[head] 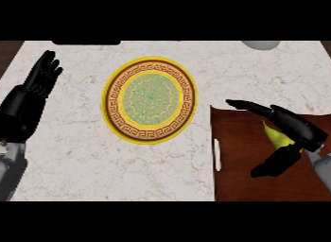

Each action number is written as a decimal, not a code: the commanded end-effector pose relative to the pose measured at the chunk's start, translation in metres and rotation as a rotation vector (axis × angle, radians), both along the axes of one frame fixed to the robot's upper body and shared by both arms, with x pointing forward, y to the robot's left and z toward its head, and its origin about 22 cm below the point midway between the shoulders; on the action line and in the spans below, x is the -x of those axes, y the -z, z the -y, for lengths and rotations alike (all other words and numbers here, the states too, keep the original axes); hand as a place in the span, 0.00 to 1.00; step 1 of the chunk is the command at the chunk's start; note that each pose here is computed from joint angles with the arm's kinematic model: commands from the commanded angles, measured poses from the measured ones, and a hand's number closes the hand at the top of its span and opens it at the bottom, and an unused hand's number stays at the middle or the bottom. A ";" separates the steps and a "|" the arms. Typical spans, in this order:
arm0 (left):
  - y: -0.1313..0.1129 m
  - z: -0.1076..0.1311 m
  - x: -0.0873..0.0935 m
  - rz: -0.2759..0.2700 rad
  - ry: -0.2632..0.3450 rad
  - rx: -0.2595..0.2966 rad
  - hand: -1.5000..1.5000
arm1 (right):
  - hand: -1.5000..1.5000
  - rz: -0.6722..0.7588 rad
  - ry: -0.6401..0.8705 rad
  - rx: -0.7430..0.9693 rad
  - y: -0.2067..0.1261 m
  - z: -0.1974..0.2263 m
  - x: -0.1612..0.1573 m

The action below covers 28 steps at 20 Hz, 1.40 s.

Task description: Pick the pear from the tray and place it in the plate

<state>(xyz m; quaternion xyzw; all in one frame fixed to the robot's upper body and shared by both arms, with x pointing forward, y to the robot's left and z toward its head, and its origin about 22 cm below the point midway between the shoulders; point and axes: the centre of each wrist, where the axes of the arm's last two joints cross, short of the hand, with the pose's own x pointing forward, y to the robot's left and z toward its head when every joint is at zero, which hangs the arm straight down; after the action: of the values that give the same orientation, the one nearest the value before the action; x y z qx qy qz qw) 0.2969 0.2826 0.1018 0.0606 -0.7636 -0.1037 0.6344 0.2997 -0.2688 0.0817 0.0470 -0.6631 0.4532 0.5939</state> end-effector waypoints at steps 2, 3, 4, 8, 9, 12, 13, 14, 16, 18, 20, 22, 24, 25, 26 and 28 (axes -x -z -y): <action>-0.006 -0.001 -0.004 -0.005 0.001 -0.010 0.50 | 0.00 0.023 0.017 0.376 -0.065 0.014 -0.024; -0.005 0.002 -0.002 0.007 -0.006 -0.007 0.50 | 0.00 0.017 0.001 0.449 -0.068 0.007 -0.021; 0.000 -0.005 0.002 0.002 0.005 -0.013 0.50 | 0.00 0.005 -0.023 0.547 -0.070 0.006 -0.019; 0.007 0.009 -0.004 0.001 0.010 0.005 0.50 | 0.00 -0.083 -0.103 0.774 -0.091 -0.006 -0.029; -0.002 0.002 -0.006 0.007 0.006 -0.008 0.50 | 0.00 -0.118 -0.123 0.838 -0.084 -0.006 -0.025; -0.009 0.007 -0.011 0.020 0.037 -0.002 0.50 | 0.00 -0.206 -0.181 0.941 -0.074 -0.027 -0.037; 0.008 0.011 -0.001 -0.005 0.021 -0.002 0.50 | 0.00 -0.243 -0.190 0.959 -0.086 -0.007 -0.041; -0.004 0.025 -0.007 0.021 0.017 0.005 0.50 | 0.00 -0.238 -0.198 0.960 -0.075 -0.035 -0.044; 0.005 0.012 -0.003 0.001 -0.004 0.007 0.50 | 0.00 -0.245 -0.204 0.982 -0.067 -0.016 -0.044; 0.022 -0.001 -0.001 -0.012 -0.002 0.002 0.50 | 0.00 -0.235 -0.189 1.019 -0.054 -0.023 -0.043; -0.007 -0.006 -0.019 0.008 0.008 -0.008 0.50 | 0.00 -0.208 -0.179 1.042 -0.059 -0.040 -0.056; -0.002 0.000 -0.002 -0.003 0.010 0.004 0.50 | 0.00 -0.202 -0.156 1.049 -0.056 -0.025 -0.046; -0.013 -0.003 -0.016 0.003 0.007 0.017 0.50 | 0.00 -0.190 -0.155 1.110 -0.039 -0.032 -0.055; -0.006 0.022 0.000 0.015 0.007 0.004 0.50 | 0.00 -0.194 -0.132 1.140 -0.034 -0.023 -0.058; -0.005 0.013 -0.013 0.009 -0.007 -0.016 0.50 | 0.00 -0.199 -0.153 1.173 -0.018 -0.026 -0.040; -0.009 -0.013 -0.005 0.004 0.004 0.010 0.50 | 0.00 -0.240 -0.148 1.174 -0.019 -0.007 -0.048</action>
<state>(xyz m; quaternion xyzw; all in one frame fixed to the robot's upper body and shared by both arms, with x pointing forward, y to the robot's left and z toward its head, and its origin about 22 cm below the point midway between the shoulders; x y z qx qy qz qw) 0.3053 0.2810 0.1071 0.0575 -0.7660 -0.1046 0.6317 0.3491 -0.2444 0.1134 -0.1823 -0.2545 0.7690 0.5574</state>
